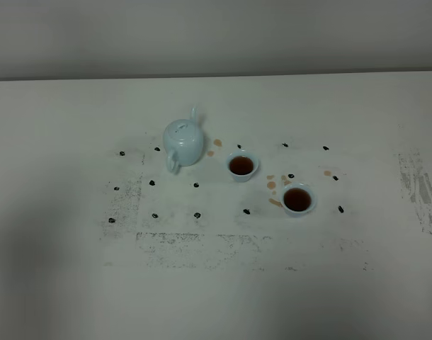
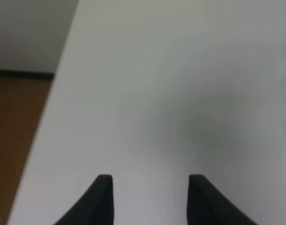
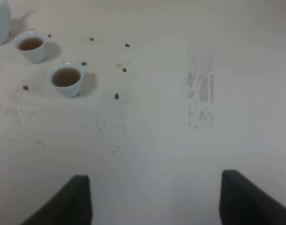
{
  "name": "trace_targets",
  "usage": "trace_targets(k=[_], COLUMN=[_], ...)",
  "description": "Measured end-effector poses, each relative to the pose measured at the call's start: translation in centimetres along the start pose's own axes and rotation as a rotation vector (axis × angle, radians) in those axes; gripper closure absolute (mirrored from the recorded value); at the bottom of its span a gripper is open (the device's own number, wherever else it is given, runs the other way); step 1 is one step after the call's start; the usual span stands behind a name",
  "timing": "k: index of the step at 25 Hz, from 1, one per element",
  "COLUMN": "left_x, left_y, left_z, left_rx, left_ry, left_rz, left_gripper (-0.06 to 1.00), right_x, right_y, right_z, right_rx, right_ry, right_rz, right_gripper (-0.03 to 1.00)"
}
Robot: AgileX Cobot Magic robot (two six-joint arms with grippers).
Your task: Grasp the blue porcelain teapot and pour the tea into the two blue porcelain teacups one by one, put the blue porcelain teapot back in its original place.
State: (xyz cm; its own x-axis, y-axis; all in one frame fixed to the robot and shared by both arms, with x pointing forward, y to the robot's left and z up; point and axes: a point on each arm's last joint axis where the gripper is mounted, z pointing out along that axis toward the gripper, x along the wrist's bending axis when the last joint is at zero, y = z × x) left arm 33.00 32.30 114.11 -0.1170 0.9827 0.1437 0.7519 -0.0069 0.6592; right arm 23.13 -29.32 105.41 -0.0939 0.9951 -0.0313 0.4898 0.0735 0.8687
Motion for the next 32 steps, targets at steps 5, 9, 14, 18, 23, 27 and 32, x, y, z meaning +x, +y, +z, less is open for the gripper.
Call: trace_targets(k=[5, 9, 14, 18, 23, 27, 32], left_x=[-2.6, -3.5, -3.9, -4.1, -4.8, -4.8, -4.8], left_y=[-5.7, -8.2, -10.6, -12.2, -13.2, -13.5, -14.4], left_z=[1.0, 1.4, 1.8, 2.1, 1.9, 1.6, 0.8], left_rx=[0.026, 0.015, -0.018, -0.044, -0.119, -0.149, -0.236], left_ry=[-0.205, -0.264, -0.264, -0.262, -0.320, -0.344, -0.328], left_rz=[0.062, 0.115, 0.134, 0.137, 0.191, 0.228, 0.238], left_gripper=[0.59, 0.59, 0.59, 0.59, 0.59, 0.59, 0.59], right_x=[0.0, 0.0, 0.0, 0.0, 0.0, 0.0, 0.0], right_y=[0.0, 0.0, 0.0, 0.0, 0.0, 0.0, 0.0], right_z=[0.0, 0.0, 0.0, 0.0, 0.0, 0.0, 0.0], right_rx=[0.000, 0.000, 0.000, 0.000, 0.000, 0.000, 0.000], right_ry=[0.000, 0.000, 0.000, 0.000, 0.000, 0.000, 0.000], right_rz=[0.000, 0.000, 0.000, 0.000, 0.000, 0.000, 0.000], right_gripper=[0.41, 0.41, 0.41, 0.41, 0.41, 0.41, 0.41])
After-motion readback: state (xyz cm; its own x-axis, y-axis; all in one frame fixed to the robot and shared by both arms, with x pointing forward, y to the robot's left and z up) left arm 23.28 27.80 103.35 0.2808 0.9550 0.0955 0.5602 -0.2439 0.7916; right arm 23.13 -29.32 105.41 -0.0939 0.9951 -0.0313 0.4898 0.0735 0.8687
